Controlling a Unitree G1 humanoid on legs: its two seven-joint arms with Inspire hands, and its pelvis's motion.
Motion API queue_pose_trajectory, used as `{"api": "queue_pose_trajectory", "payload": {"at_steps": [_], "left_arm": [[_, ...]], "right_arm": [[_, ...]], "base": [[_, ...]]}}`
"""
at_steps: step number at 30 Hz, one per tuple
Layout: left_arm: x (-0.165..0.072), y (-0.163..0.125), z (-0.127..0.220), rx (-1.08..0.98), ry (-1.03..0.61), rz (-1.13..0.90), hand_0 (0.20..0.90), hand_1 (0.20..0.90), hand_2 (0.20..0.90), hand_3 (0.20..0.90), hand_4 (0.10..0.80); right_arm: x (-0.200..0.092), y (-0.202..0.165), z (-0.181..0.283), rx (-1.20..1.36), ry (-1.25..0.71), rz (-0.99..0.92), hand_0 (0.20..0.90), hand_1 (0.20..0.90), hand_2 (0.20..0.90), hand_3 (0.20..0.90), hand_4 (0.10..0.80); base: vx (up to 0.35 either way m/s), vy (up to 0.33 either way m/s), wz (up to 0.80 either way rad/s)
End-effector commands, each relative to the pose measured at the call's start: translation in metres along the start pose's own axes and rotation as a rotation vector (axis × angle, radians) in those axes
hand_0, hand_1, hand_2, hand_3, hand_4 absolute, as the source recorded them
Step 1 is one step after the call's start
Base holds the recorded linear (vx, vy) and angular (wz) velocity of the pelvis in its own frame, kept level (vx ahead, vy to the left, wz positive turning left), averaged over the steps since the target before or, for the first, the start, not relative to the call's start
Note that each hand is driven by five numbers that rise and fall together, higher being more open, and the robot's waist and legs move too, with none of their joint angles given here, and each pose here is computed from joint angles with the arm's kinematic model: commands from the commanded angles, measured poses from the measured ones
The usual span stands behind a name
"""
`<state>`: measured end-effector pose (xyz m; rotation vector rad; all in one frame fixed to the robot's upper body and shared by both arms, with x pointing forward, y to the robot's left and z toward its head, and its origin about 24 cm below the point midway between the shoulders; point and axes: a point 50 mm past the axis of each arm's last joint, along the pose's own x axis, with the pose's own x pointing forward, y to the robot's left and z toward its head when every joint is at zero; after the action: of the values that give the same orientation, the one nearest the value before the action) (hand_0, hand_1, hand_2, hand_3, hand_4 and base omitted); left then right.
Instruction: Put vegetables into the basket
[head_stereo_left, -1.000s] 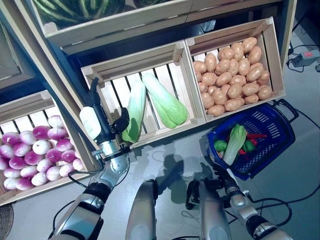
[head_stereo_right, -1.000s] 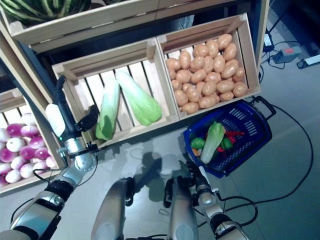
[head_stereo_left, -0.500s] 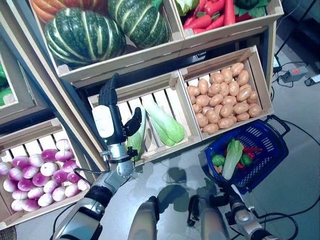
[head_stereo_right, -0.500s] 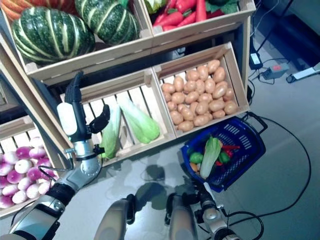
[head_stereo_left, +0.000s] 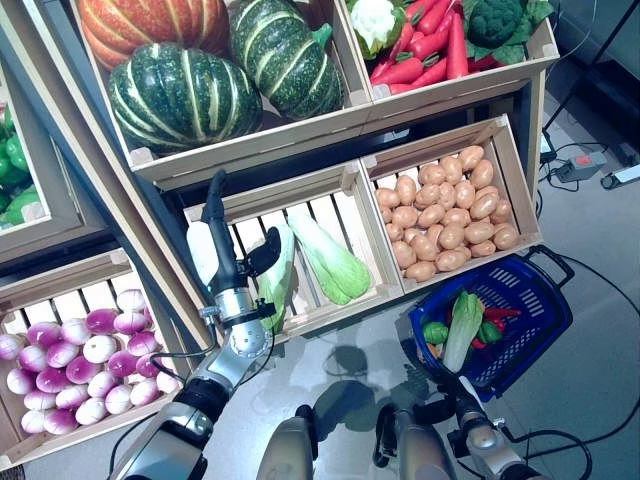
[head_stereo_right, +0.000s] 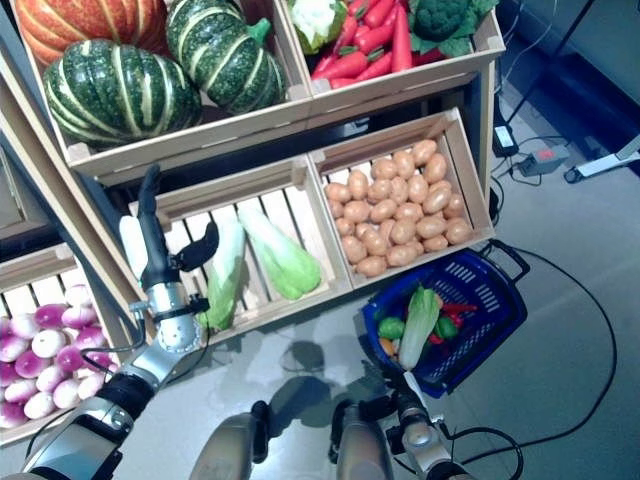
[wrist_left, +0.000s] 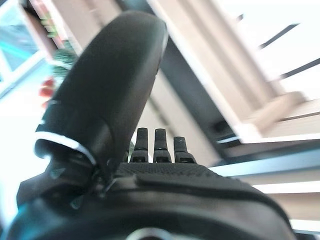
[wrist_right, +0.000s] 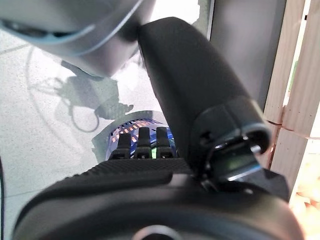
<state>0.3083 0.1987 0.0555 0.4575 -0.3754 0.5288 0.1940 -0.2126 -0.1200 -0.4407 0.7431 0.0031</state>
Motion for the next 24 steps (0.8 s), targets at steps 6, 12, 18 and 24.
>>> {"api": "queue_pose_trajectory", "payload": {"at_steps": [6, 12, 18, 24], "left_arm": [[0.044, -0.006, 0.037, -0.085, -0.115, 0.007, 0.9, 0.9, 0.9, 0.9, 0.8], [0.079, 0.004, 0.052, -0.034, -0.153, 0.03, 0.9, 0.9, 0.9, 0.9, 0.8], [0.098, 0.008, 0.064, -0.018, -0.17, 0.042, 0.9, 0.9, 0.9, 0.9, 0.8], [0.115, 0.017, 0.063, 0.024, -0.094, 0.122, 0.9, 0.9, 0.9, 0.9, 0.8]], "right_arm": [[0.008, -0.017, 0.022, 0.004, -0.06, -0.038, 0.9, 0.9, 0.9, 0.9, 0.8], [0.013, -0.029, 0.042, -0.022, -0.13, -0.051, 0.9, 0.9, 0.9, 0.9, 0.8], [0.016, -0.032, 0.055, -0.034, -0.171, -0.048, 0.9, 0.9, 0.9, 0.9, 0.8], [0.018, -0.031, 0.068, -0.024, -0.206, -0.046, 0.9, 0.9, 0.9, 0.9, 0.8]], "base": [[-0.077, 0.053, -0.03], [-0.09, 0.043, -0.07], [-0.063, 0.026, -0.04], [-0.061, 0.016, 0.04]]}}
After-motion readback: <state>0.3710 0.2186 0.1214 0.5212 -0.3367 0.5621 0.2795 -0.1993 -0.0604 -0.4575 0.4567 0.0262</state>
